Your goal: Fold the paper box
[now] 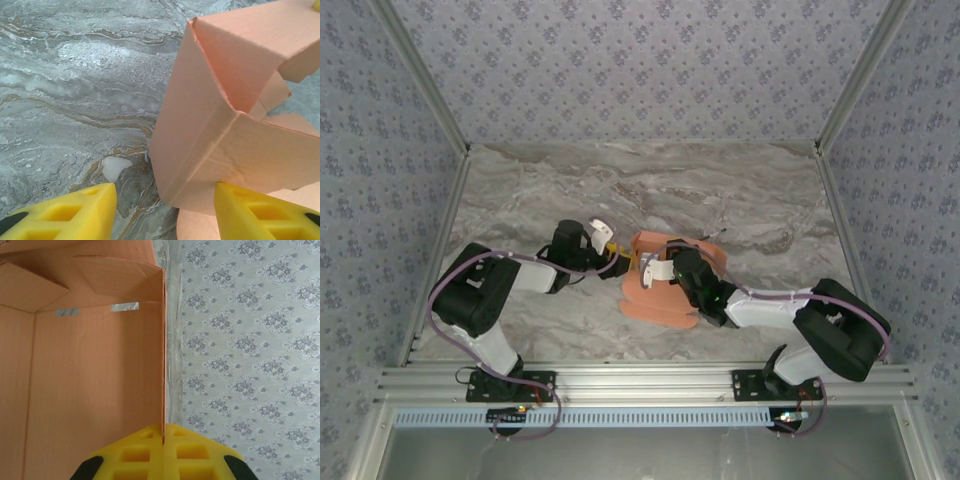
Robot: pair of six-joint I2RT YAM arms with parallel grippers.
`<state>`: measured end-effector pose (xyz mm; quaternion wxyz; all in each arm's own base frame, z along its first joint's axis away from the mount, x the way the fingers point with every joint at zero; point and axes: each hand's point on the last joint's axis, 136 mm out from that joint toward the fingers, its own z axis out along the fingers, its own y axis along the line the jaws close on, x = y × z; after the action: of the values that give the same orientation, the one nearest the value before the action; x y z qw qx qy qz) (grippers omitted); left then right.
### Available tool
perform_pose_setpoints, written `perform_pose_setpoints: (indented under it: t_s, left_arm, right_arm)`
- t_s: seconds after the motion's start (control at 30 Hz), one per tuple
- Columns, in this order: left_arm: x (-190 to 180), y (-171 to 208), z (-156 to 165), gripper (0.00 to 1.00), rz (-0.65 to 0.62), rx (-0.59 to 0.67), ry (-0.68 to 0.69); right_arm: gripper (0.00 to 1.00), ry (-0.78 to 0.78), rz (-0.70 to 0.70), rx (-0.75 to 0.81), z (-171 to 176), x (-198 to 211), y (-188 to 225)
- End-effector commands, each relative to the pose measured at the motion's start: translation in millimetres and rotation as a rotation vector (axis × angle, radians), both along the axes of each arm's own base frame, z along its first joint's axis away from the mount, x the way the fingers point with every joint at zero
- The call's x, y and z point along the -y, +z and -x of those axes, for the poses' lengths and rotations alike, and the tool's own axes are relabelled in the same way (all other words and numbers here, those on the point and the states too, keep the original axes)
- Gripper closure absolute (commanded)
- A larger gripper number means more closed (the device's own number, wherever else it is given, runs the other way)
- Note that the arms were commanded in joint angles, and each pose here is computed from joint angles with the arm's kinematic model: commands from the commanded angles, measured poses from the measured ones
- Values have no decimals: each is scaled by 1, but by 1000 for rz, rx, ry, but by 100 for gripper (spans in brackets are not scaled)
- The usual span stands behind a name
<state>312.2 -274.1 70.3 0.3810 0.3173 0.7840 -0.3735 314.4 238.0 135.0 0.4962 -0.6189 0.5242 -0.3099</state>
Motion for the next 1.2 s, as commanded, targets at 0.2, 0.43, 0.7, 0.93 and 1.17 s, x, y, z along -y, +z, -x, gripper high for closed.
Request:
perform_pose_setpoints:
  t_s: [0.2, 0.43, 0.7, 0.93, 1.17]
  left_arm:
    - [14, 10, 4, 44, 33, 44, -85]
    - [28, 17, 0, 45, 47, 60, -121]
    - [38, 13, -5, 48, 46, 63, -132]
    - [39, 15, -15, 48, 45, 92, -72]
    - [44, 15, -21, 47, 56, 122, -44]
  right_arm:
    - [100, -22, -42, -14, -1, 4, 6]
    - [100, -20, -38, -35, 1, 5, 0]
    - [100, -36, -37, -45, 3, 9, -7]
    - [100, -37, -53, -81, 6, 10, -14]
    - [100, -49, -45, -90, 6, 13, -20]
